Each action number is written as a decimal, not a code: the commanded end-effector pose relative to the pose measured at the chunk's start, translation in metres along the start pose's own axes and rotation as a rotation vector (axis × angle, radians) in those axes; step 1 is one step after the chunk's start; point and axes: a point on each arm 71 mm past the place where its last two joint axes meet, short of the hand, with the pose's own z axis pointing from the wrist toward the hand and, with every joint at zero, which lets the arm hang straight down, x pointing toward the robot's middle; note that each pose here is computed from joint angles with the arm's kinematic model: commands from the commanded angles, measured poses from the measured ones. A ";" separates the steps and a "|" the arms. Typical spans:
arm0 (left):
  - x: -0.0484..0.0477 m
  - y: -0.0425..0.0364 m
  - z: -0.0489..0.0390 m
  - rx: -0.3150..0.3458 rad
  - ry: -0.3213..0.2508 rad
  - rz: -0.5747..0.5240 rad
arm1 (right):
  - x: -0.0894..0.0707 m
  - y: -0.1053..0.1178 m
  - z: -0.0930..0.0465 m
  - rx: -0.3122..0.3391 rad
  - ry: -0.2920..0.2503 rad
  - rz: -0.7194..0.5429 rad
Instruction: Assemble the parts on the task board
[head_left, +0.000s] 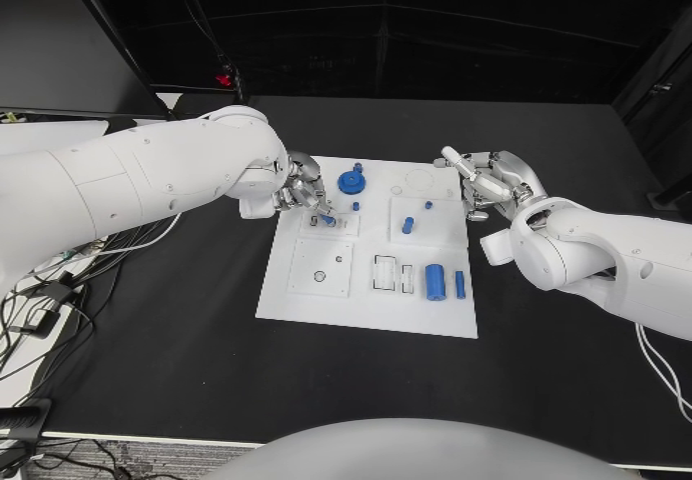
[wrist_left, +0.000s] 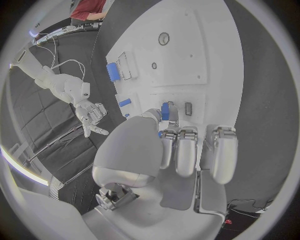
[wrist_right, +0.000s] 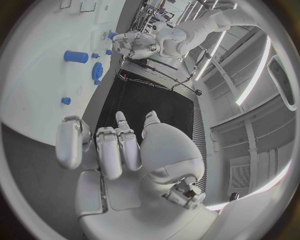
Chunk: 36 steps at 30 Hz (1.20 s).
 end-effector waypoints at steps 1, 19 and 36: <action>-0.0028 0.0022 -0.0038 -0.039 -0.090 -0.045 | 0.000 0.001 0.000 -0.006 0.006 0.003; -0.0003 0.0007 -0.0039 -0.028 -0.215 -0.024 | 0.001 0.000 -0.001 -0.006 0.010 0.005; 0.0124 0.0074 -0.0014 -0.056 -0.174 -0.021 | 0.001 -0.001 -0.002 -0.007 0.010 0.006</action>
